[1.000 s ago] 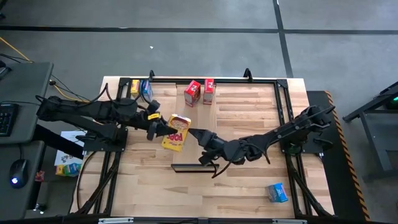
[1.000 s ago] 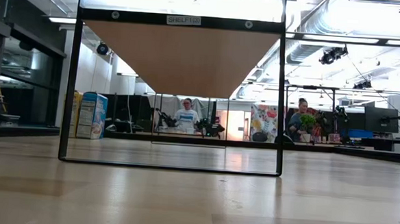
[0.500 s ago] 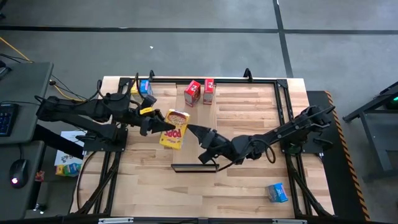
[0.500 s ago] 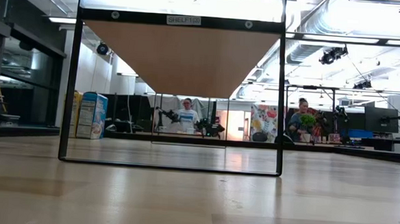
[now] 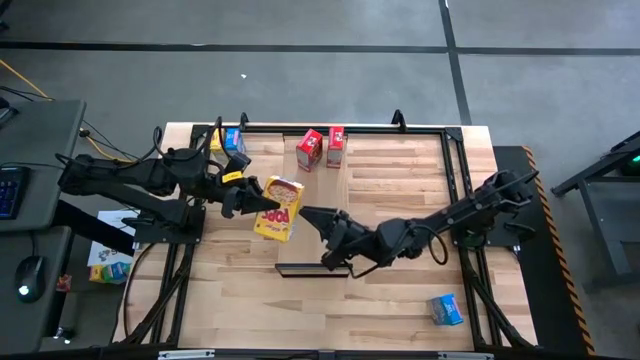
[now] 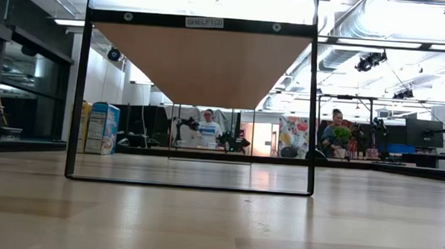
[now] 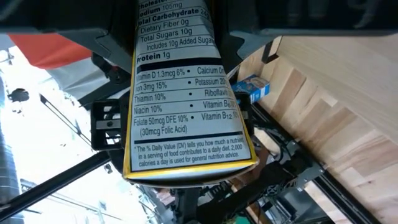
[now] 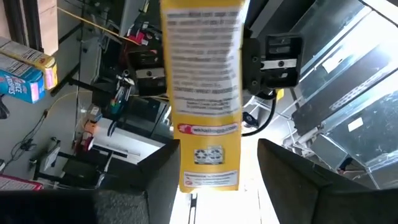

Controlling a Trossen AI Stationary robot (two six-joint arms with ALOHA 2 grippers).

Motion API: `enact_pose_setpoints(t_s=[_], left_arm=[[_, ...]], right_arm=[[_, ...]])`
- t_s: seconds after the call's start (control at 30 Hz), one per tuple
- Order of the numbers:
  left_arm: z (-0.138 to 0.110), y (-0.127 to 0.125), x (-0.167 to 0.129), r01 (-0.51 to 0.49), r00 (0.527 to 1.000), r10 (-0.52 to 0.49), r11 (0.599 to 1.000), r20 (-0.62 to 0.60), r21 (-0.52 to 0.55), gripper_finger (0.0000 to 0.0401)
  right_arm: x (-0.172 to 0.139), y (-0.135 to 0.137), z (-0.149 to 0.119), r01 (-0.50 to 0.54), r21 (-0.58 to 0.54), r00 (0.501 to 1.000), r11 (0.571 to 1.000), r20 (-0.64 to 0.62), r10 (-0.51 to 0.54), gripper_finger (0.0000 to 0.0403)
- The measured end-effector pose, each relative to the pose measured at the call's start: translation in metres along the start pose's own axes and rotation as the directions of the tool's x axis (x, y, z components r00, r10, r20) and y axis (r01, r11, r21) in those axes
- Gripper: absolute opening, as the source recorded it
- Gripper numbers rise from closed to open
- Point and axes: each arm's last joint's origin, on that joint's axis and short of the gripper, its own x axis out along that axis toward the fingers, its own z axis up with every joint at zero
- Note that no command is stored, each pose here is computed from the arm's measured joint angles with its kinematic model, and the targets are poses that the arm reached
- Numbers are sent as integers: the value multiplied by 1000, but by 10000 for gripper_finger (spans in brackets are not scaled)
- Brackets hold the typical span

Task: Stack cereal on shelf
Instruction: Put the bottom yellow cereal box on the shelf

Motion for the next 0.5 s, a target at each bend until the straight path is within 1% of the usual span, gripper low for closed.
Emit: enact_pose_setpoints(t_s=[0.13, 0.27, 0.4, 0.5], left_arm=[[-2, -2, 0, 7, 1000, -7, 1000, -11, 1, 120], [-6, -4, 0, 19, 999, -19, 1000, -27, 12, 120], [-8, -5, 0, 27, 999, -26, 999, -38, 21, 120], [-8, -6, 0, 30, 999, -29, 999, -41, 24, 120]], right_arm=[[2, 3, -1, -12, 29, 1000, 1000, 2, 12, 205], [2, 2, 0, 1, 114, 999, 993, 33, -5, 205], [-2, 2, 5, -19, 194, 998, 981, 59, 8, 205], [-3, 3, 7, -29, 192, 997, 981, 72, 15, 205]])
